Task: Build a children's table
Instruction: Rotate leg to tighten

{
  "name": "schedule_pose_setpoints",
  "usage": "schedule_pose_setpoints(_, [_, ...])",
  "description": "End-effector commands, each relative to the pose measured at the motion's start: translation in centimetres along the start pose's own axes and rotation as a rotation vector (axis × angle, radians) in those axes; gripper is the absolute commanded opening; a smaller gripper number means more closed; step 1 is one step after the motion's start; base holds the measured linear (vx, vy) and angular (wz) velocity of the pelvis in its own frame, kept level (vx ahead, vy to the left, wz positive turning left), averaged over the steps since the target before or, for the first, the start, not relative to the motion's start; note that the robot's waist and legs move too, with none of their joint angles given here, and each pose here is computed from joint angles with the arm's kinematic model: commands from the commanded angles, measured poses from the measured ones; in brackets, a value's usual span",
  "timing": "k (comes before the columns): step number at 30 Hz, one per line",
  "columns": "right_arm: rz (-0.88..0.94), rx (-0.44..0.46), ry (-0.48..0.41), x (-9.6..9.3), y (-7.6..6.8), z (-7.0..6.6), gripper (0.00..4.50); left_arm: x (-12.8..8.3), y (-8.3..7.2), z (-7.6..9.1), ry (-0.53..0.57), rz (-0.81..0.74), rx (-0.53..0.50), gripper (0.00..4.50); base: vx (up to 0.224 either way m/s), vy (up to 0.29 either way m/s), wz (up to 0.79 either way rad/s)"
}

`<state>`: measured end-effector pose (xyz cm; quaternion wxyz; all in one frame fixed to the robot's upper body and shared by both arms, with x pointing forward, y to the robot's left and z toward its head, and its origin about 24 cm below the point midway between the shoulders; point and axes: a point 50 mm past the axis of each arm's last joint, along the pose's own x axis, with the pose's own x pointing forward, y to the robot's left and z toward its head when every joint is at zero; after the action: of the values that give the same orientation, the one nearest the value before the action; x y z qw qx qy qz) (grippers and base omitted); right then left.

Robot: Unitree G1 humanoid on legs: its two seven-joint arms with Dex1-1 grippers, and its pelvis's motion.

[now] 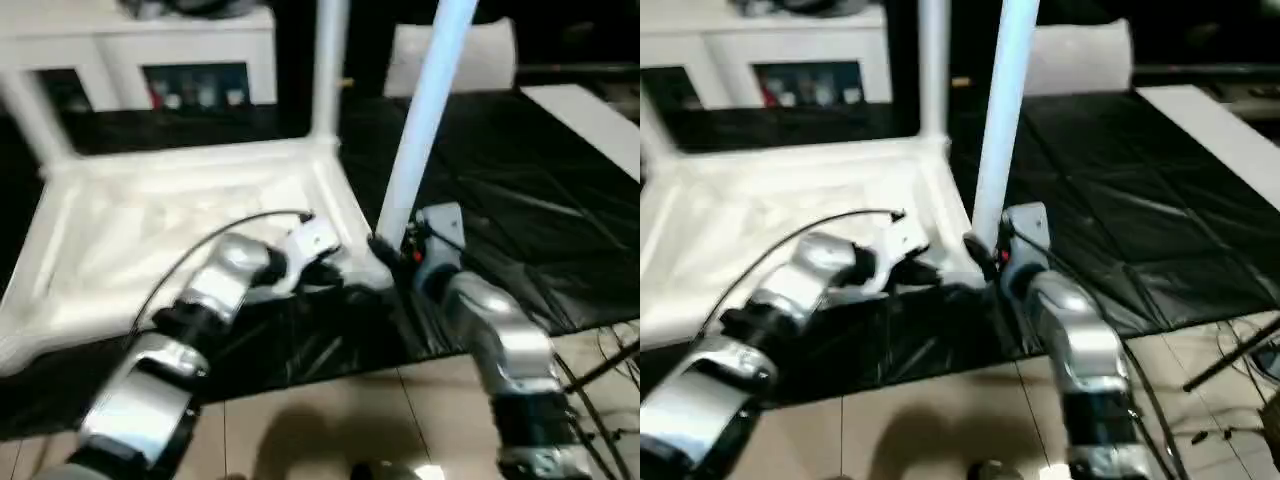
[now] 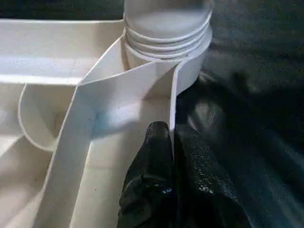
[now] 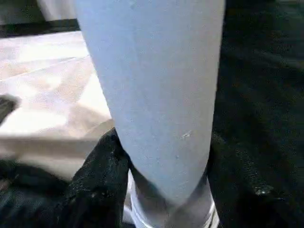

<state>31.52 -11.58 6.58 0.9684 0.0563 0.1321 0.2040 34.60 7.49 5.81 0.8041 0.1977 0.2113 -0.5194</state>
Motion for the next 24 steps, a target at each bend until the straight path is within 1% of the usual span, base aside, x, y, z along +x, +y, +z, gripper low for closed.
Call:
schedule_pose_setpoints(1, [0.16,0.071,0.049,1.9,5.3,-1.2,2.33,1.6,-0.6,4.3,-0.141,0.094,0.036,0.0,0.0,0.0,0.0])
schedule_pose_setpoints(2, [0.159,0.081,0.03,2.1,5.5,-0.9,2.53,1.7,-0.6,4.4,-0.146,0.104,0.039,0.0,0.0,0.0,0.0])
schedule_pose_setpoints(3, [0.156,0.088,0.016,2.2,5.7,-0.7,2.53,1.7,-0.7,4.4,-0.142,0.107,0.046,0.0,0.0,0.0,0.0])
schedule_pose_setpoints(6, [0.165,0.083,-0.031,1.9,5.4,-0.3,2.9,1.5,-0.7,4.0,-0.134,0.098,0.087,0.0,0.0,0.0,0.0])
schedule_pose_setpoints(7, [0.171,0.064,-0.045,1.3,4.8,-0.3,3.03,1.1,-0.6,3.5,-0.126,0.081,0.105,0.0,0.0,0.0,0.0])
schedule_pose_setpoints(8, [0.171,0.064,-0.045,1.3,4.8,-0.3,3.11,1.1,-0.6,3.5,-0.126,0.08,0.105,0.0,0.0,0.0,0.0])
schedule_pose_setpoints(9, [0.177,0.051,-0.053,0.9,4.3,-0.3,3.16,0.9,-0.6,3.2,-0.121,0.067,0.12,0.0,0.0,0.0,0.0])
schedule_pose_setpoints(11, [0.195,0.022,-0.079,-0.1,2.8,-0.2,3.37,0.1,-0.5,2.2,-0.111,0.025,0.142,0.0,0.0,0.0,0.0])
schedule_pose_setpoints(12, [0.205,0.012,-0.087,-0.5,2.5,-0.1,3.49,-0.1,-0.4,1.9,-0.109,0.014,0.148,0.0,0.0,0.0,0.0])
schedule_pose_setpoints(13, [0.242,-0.016,-0.106,-1.2,1.6,0.2,3.57,-0.6,-0.4,1.5,-0.11,-0.017,0.171,0.0,0.0,0.0,0.0])
schedule_pose_setpoints(15, [0.295,-0.055,-0.115,-2.2,0.7,0.6,3.71,-1.2,-0.5,1.0,-0.119,-0.076,0.206,0.0,0.0,0.0,0.0])
schedule_pose_setpoints(17, [0.348,-0.104,-0.106,-3.2,-0.2,0.7,4.02,-1.8,-0.6,0.5,-0.113,-0.138,0.243,0.0,0.0,0.0,0.0])
schedule_pose_setpoints(18, [0.383,-0.133,-0.098,-3.8,-0.9,0.8,4.02,-2.1,-0.8,0.1,-0.1,-0.19,0.277,0.0,0.0,0.0,0.0])
schedule_pose_setpoints(19, [0.413,-0.15,-0.095,-4.2,-1.2,0.9,4.08,-2.4,-1.0,-0.2,-0.095,-0.23,0.29,0.0,0.0,0.0,0.0])
schedule_pose_setpoints(20, [0.413,-0.15,-0.095,-4.2,-1.2,0.9,4.13,-2.4,-1.0,-0.2,-0.095,-0.23,0.29,0.0,0.0,0.0,0.0])
schedule_pose_setpoints(22, [0.521,-0.212,-0.068,-5.4,-2.1,1.2,4.21,-3.2,-1.3,-0.7,-0.091,-0.338,0.313,0.0,0.0,0.0,0.0])
schedule_pose_setpoints(23, [0.526,-0.215,-0.066,-5.5,-2.1,1.2,4.21,-3.2,-1.3,-0.7,-0.091,-0.342,0.313,0.0,0.0,0.0,0.0])
schedule_pose_setpoints(24, [0.573,-0.232,-0.057,-5.9,-2.2,1.3,4.21,-3.5,-1.3,-0.8,-0.079,-0.372,0.321,0.0,0.0,0.0,0.0])
